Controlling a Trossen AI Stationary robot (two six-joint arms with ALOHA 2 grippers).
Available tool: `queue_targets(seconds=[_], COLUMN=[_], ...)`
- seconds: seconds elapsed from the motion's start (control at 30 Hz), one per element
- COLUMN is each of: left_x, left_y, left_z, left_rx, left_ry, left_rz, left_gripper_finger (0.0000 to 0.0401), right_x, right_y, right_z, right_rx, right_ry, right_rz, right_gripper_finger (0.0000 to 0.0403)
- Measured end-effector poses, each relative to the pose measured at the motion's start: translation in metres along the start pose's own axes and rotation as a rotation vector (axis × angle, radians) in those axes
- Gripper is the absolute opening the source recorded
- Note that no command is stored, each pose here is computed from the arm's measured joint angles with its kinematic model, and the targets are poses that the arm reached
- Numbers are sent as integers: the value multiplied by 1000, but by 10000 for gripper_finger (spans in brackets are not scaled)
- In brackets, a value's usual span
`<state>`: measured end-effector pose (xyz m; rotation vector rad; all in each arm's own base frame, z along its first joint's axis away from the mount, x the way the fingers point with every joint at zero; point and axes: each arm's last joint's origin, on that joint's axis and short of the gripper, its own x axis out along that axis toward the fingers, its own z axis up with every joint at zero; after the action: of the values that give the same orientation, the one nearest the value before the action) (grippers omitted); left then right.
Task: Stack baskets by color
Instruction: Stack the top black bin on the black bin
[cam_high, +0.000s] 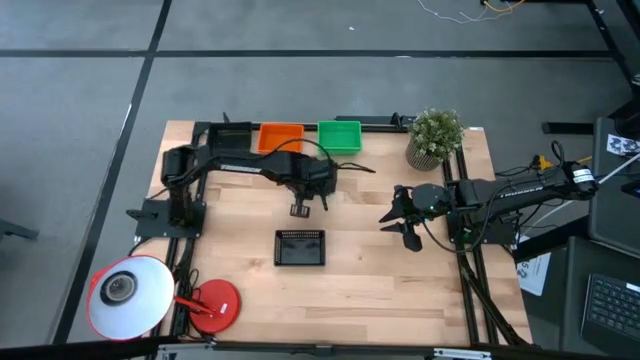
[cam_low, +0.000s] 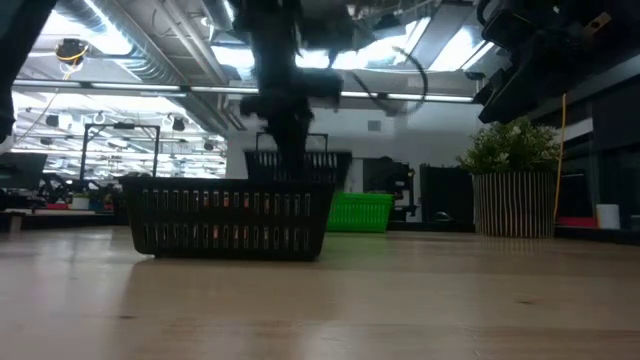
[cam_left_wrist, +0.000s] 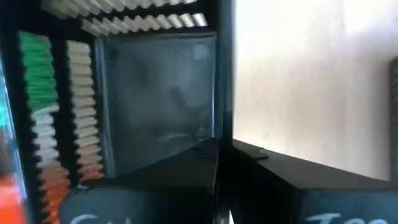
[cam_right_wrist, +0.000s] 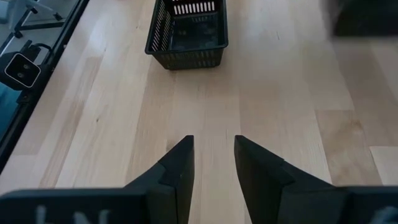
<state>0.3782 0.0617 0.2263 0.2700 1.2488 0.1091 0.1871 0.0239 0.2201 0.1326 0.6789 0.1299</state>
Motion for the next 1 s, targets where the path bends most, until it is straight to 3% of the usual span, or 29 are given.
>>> queue_targets(seconds=[0.17,0.47,0.63,0.8,1.0], left_x=[-55,-112,-109,-82,-57], left_y=[11,52,68,74,86], left_z=[-15,-104,-153,-183,-190], left_rx=[-27,-307,-473,-472,-412], left_ry=[65,292,379,465,409], left_rz=[142,256,285,301,423], left_gripper_finger=[0,0,0,0,0], right_x=[0,0,0,0,0], right_y=[0,0,0,0,0], right_z=[-1,0,0,0,0], right_rx=[4,8,26,25,25], right_ry=[10,4,4,-1,-3], right_rz=[-2,0,-1,0,0], right_gripper_finger=[114,114,114,114,114])
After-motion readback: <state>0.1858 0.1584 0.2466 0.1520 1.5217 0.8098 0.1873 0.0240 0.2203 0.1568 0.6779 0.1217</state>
